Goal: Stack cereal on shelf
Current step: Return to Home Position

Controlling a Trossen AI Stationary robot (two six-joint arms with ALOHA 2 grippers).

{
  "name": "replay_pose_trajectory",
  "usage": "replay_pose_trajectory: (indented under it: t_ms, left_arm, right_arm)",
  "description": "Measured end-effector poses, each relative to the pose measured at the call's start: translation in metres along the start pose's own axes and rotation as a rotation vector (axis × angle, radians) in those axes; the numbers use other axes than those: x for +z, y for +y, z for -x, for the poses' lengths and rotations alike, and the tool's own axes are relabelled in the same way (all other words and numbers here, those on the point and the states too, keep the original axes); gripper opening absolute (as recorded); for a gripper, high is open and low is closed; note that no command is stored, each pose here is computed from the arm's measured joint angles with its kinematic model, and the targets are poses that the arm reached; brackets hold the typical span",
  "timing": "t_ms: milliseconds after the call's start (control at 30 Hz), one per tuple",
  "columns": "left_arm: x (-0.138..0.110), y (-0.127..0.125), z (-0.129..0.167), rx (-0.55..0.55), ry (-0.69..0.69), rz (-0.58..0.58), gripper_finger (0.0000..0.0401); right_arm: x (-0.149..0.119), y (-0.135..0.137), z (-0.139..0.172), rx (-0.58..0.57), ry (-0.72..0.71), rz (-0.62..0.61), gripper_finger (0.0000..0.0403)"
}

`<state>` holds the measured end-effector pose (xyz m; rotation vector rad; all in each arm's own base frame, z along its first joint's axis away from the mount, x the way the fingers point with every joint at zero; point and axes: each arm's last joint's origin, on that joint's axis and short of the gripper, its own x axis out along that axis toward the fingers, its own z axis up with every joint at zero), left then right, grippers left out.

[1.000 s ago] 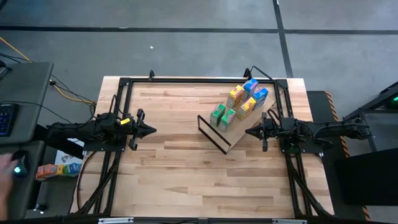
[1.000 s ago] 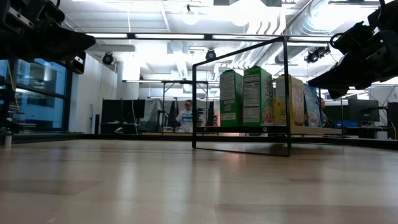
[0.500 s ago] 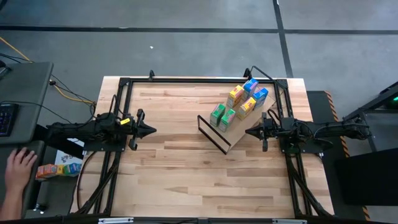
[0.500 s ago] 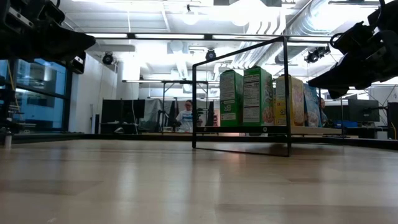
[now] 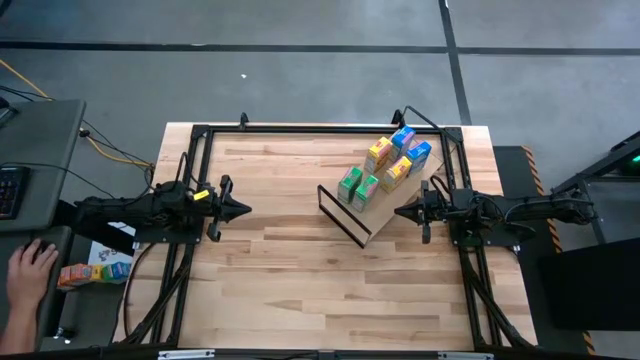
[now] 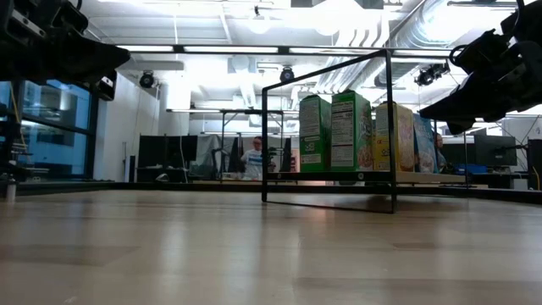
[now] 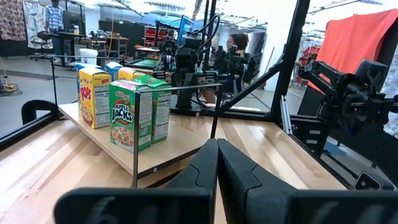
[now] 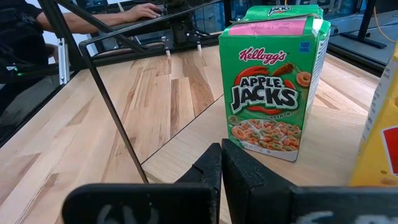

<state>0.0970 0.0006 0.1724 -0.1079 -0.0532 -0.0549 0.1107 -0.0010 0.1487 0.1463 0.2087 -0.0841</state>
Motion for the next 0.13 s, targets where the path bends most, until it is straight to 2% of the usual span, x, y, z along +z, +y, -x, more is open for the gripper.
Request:
replay_pose_trajectory:
  t_ms: [133]
  left_arm:
    - [0.0000,0.0000,0.0000,0.000,0.000,0.000,0.0000]
  right_arm:
    - [0.0000,0.0000,0.0000,0.000,0.000,0.000,0.0000]
